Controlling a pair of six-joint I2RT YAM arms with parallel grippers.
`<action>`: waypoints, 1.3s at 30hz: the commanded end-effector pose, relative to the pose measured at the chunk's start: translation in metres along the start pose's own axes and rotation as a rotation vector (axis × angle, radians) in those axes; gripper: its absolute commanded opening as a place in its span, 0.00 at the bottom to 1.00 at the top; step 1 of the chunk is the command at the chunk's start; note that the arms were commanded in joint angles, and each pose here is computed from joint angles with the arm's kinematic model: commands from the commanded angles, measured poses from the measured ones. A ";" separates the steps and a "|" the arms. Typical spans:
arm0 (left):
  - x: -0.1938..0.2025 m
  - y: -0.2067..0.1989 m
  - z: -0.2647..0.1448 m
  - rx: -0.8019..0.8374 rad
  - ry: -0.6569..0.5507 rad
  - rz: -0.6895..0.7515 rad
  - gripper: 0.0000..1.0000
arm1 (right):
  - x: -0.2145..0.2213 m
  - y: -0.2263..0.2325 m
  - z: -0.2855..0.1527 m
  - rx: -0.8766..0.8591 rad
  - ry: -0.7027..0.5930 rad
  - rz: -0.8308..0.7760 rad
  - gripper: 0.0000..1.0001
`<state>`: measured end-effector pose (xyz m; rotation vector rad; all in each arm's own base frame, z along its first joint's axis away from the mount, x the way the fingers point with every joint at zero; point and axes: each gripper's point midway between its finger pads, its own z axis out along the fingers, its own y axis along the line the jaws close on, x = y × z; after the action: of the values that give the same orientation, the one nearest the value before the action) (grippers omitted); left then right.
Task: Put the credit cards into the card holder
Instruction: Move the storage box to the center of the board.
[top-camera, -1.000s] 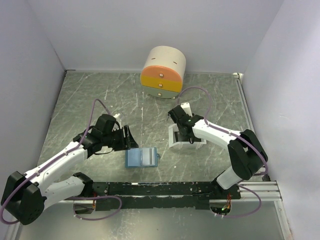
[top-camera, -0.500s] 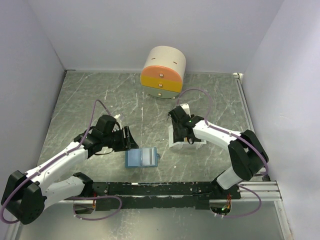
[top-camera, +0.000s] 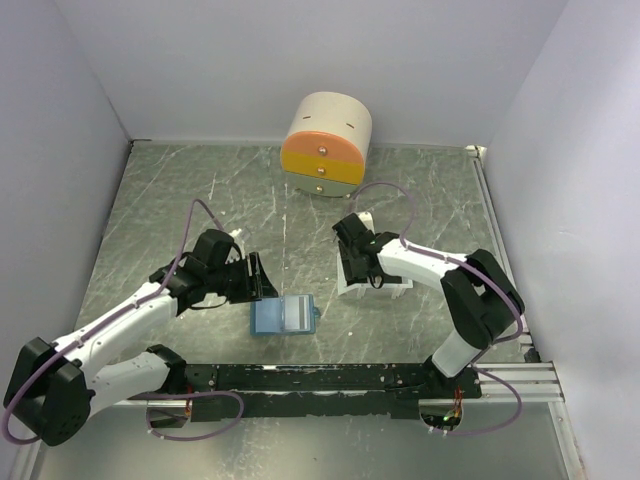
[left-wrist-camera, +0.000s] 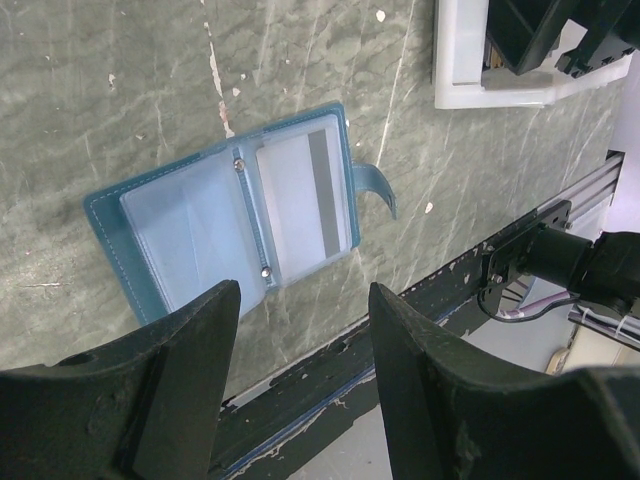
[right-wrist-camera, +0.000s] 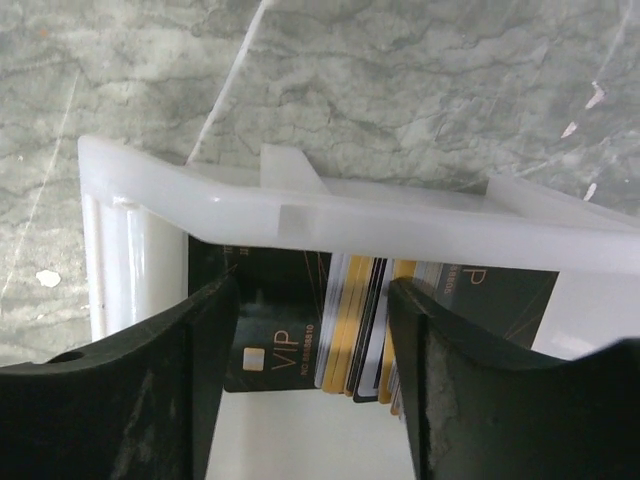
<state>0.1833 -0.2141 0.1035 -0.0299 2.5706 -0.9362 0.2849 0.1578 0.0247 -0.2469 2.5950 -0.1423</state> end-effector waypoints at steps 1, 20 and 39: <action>0.000 -0.004 0.003 0.025 0.006 0.011 0.65 | 0.010 -0.005 0.007 0.034 0.044 -0.012 0.56; -0.002 -0.009 0.012 0.051 0.022 -0.002 0.65 | -0.033 0.026 -0.037 -0.222 -0.163 0.058 0.00; -0.006 -0.017 0.017 0.083 0.035 -0.003 0.64 | 0.042 0.102 -0.050 -0.446 0.020 -0.234 0.08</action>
<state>0.1897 -0.2293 0.0918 -0.0253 2.6023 -0.9985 0.2360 0.2236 0.0381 -0.4847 2.5774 0.3165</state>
